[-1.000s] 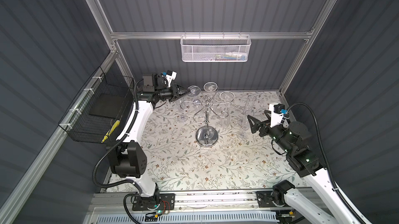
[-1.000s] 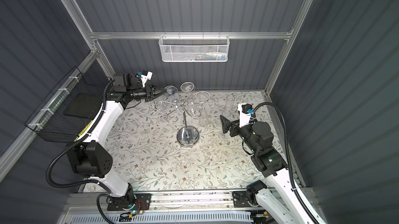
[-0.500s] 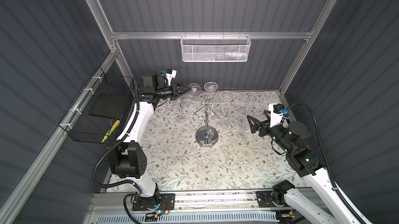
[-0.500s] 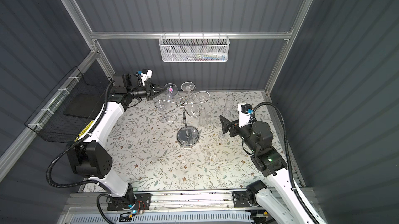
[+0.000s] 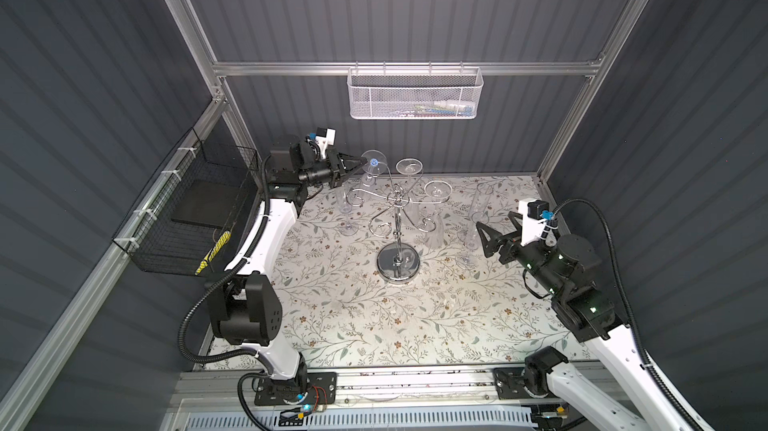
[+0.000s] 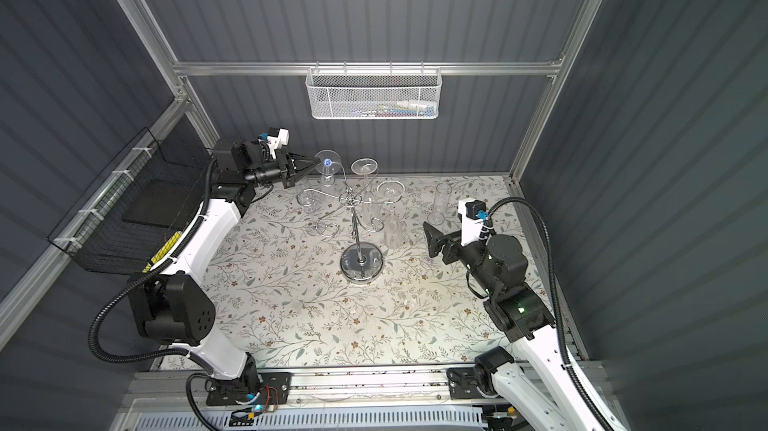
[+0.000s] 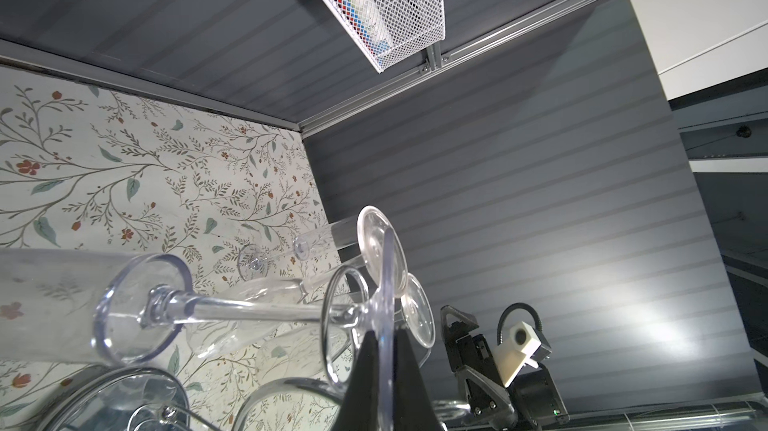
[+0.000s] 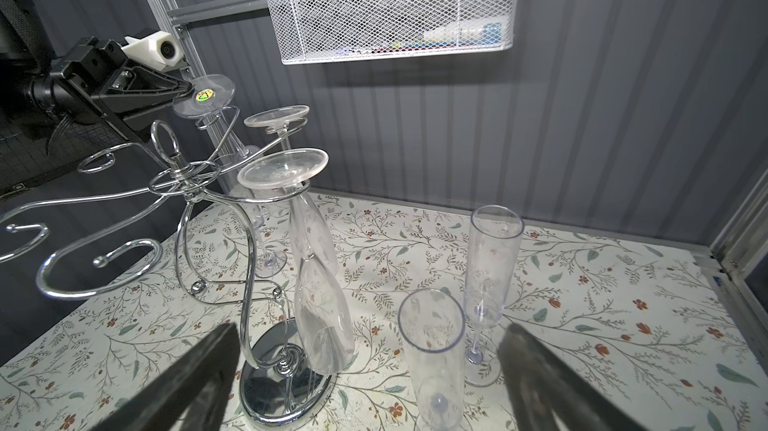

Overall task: Take the wine glass off the wine glass rack
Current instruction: 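Close the left gripper on the stem of a flute hanging on the rack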

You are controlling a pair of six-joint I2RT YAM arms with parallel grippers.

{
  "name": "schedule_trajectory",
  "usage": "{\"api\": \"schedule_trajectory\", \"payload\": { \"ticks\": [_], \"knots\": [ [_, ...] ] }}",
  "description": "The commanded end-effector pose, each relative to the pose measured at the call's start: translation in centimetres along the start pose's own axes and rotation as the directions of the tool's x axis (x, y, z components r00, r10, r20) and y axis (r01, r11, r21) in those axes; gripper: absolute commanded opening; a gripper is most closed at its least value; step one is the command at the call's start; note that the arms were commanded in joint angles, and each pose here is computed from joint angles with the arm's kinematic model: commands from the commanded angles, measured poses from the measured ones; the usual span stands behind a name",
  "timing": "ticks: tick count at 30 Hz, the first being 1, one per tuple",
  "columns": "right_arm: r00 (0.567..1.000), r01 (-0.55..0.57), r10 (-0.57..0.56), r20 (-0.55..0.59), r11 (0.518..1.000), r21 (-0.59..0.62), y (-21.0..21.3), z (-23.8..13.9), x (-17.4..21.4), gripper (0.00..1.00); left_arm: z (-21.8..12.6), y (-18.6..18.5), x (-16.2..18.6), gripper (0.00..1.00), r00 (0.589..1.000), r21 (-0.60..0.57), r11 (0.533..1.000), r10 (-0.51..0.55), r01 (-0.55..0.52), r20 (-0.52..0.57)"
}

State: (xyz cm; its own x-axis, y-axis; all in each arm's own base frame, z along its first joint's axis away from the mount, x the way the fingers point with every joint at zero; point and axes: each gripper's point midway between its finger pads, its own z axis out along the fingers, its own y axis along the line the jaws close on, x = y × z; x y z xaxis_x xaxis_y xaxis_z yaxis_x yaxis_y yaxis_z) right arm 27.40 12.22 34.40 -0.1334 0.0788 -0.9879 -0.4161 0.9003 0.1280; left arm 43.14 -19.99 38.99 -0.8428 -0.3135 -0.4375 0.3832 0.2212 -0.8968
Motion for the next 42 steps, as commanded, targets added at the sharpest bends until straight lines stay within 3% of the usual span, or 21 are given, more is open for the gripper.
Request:
{"api": "schedule_trajectory", "payload": {
  "ticks": [1, 16, 31, 42],
  "knots": [
    [0.999, 0.008, -0.008, 0.034, 1.0, -0.01, 0.3, -0.5, -1.4, 0.99, -0.1, -3.2, -0.5, 0.0, 0.998, 0.058, 0.996, 0.061, -0.062, 0.023],
    [0.999, 0.016, -0.016, 0.03, 1.0, -0.006, 0.2, -0.5, -1.3, 0.99, 2.0, -3.3, 0.7, 0.0, 0.998, 0.079, 0.996, 0.054, -0.051, -0.035],
    [0.999, 0.012, -0.012, 0.042, 1.0, 0.001, 0.2, -0.5, -2.1, 0.99, -0.4, -5.7, 4.5, 0.0, 0.998, 0.069, 0.997, 0.036, -0.033, -0.042],
    [0.999, 0.0, 0.0, 0.032, 1.0, -0.002, 0.2, -0.7, -2.2, 0.99, -1.9, -7.7, 4.1, 0.0, 0.998, 0.049, 0.997, 0.055, -0.057, 0.045]
  ]
}}
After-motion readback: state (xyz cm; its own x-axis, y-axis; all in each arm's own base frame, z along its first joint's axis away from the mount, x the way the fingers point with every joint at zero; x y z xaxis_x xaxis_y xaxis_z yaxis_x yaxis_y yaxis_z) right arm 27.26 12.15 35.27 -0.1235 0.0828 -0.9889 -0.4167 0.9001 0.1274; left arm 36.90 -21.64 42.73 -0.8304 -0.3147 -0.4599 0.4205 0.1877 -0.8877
